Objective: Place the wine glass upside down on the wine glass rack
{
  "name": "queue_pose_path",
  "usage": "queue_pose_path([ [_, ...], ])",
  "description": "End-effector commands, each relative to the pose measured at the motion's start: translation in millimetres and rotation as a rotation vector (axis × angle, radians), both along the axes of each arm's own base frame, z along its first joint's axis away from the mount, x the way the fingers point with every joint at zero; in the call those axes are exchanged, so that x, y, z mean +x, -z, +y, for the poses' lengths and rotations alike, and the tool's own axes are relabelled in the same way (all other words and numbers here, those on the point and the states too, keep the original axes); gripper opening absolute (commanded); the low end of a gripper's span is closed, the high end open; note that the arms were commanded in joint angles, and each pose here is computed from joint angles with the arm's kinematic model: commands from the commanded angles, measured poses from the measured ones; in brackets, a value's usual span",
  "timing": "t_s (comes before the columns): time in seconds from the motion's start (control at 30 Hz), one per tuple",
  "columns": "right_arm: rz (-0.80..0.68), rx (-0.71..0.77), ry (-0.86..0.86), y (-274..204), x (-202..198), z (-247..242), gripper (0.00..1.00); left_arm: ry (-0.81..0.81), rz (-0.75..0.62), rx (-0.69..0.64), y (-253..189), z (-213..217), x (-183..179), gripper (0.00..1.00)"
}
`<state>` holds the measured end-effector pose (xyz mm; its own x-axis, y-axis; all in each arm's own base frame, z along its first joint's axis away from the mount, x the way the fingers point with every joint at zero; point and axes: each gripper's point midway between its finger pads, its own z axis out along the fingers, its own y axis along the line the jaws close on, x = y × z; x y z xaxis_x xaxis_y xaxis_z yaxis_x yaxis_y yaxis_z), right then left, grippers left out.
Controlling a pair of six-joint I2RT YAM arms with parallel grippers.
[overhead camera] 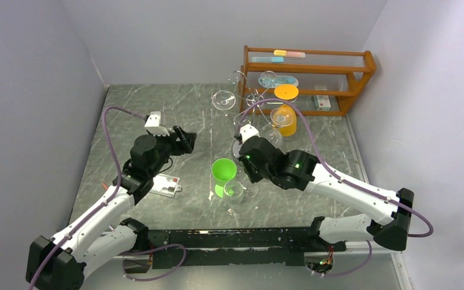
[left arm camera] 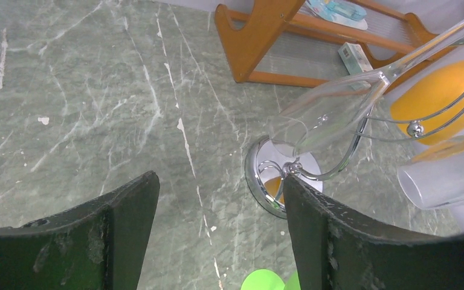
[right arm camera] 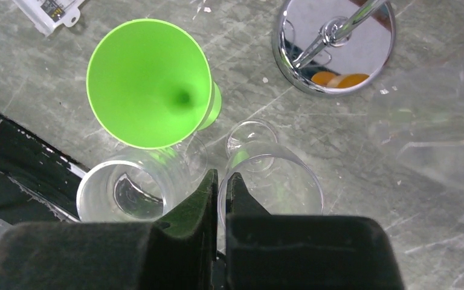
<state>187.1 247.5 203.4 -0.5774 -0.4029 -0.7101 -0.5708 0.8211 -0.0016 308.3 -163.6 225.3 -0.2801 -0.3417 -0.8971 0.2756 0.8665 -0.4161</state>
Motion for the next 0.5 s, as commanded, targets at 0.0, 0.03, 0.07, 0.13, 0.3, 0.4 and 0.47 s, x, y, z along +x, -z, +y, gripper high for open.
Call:
queue_pose_path([
  [0.0,-0.045,-0.035,0.02,-19.3,1.3,-13.0,0.0,-0.024,-0.053,0.0,-24.8,6.0,0.4,0.78],
  [0.03,-0.056,-0.032,0.023,-24.8,1.4,-15.8,0.0,-0.029,-0.062,-0.004,-28.2,7.7,-0.8,0.78],
  [0.07,-0.066,-0.027,0.025,-30.6,1.3,-18.7,0.0,-0.04,-0.072,-0.011,-32.5,10.1,-1.6,0.79],
  [0.13,-0.087,-0.003,0.013,-46.3,-1.0,-22.5,0.0,-0.062,-0.095,-0.024,-41.7,15.7,-4.2,0.79],
  [0.3,-0.151,0.079,-0.018,-88.5,-9.6,-36.5,0.0,-0.098,-0.155,-0.059,-66.5,27.5,-13.2,0.8],
  [0.4,-0.204,0.116,-0.015,-112.4,-11.5,-48.4,0.0,-0.114,-0.17,-0.072,-77.3,32.7,-17.4,0.8],
  [0.47,-0.248,0.134,0.002,-126.5,-10.0,-57.1,0.0,-0.128,-0.178,-0.083,-84.9,36.4,-19.9,0.8],
])
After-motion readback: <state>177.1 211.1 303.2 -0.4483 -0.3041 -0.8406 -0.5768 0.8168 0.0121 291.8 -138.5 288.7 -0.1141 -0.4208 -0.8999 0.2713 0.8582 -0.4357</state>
